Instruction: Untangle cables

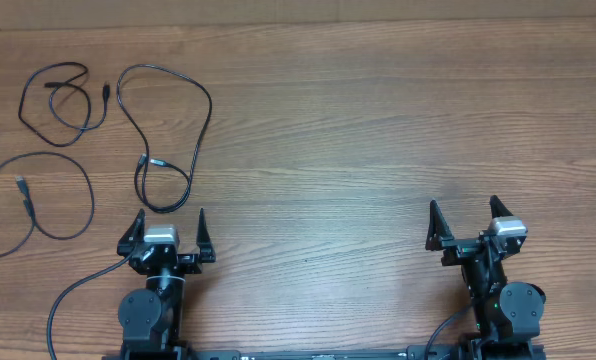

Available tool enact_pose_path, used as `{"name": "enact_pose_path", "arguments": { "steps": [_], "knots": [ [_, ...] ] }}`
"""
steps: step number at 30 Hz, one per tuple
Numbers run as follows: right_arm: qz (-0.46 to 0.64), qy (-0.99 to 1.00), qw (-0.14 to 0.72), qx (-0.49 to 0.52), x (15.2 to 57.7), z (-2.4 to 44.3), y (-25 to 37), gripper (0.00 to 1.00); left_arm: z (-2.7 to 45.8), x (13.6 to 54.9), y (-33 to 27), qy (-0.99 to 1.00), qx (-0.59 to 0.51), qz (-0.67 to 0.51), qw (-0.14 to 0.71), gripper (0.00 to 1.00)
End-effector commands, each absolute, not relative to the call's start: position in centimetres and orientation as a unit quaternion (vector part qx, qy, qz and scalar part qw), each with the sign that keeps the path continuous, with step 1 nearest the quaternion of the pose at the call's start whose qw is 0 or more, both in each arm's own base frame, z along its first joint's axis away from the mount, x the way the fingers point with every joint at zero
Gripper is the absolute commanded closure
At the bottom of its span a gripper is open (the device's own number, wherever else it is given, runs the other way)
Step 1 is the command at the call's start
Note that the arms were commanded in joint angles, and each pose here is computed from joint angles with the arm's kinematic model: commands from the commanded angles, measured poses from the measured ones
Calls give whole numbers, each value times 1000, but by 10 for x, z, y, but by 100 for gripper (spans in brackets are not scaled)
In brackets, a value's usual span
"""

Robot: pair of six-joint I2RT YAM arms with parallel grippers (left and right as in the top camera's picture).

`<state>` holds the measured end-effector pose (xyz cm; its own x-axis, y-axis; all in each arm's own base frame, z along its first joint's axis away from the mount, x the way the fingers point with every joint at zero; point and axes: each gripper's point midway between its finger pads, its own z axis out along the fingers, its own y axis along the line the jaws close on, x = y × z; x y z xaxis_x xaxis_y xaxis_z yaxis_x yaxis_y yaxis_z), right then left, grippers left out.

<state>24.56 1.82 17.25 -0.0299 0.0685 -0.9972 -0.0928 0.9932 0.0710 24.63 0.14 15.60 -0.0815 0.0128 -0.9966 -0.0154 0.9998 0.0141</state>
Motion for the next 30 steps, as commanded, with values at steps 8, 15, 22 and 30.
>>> {"name": "enact_pose_path", "arguments": {
  "steps": [8, 15, 22, 30],
  "knots": [
    [53, 714, 698, -7, 246, 170, 16, 0, 157, 246, 4, 733, 1, 22, 680, 1],
    [16, 715, 698, -37, 246, 169, 14, 0, 156, 246, 4, 733, 1, 22, 680, 0],
    [7, 716, 697, -35, 246, 169, 12, 0, 156, 246, 4, 733, 1, 22, 680, 1],
    [9, 716, 697, -34, 246, 169, 12, 0, 156, 246, 4, 733, 1, 22, 680, 1]
  ]
}}
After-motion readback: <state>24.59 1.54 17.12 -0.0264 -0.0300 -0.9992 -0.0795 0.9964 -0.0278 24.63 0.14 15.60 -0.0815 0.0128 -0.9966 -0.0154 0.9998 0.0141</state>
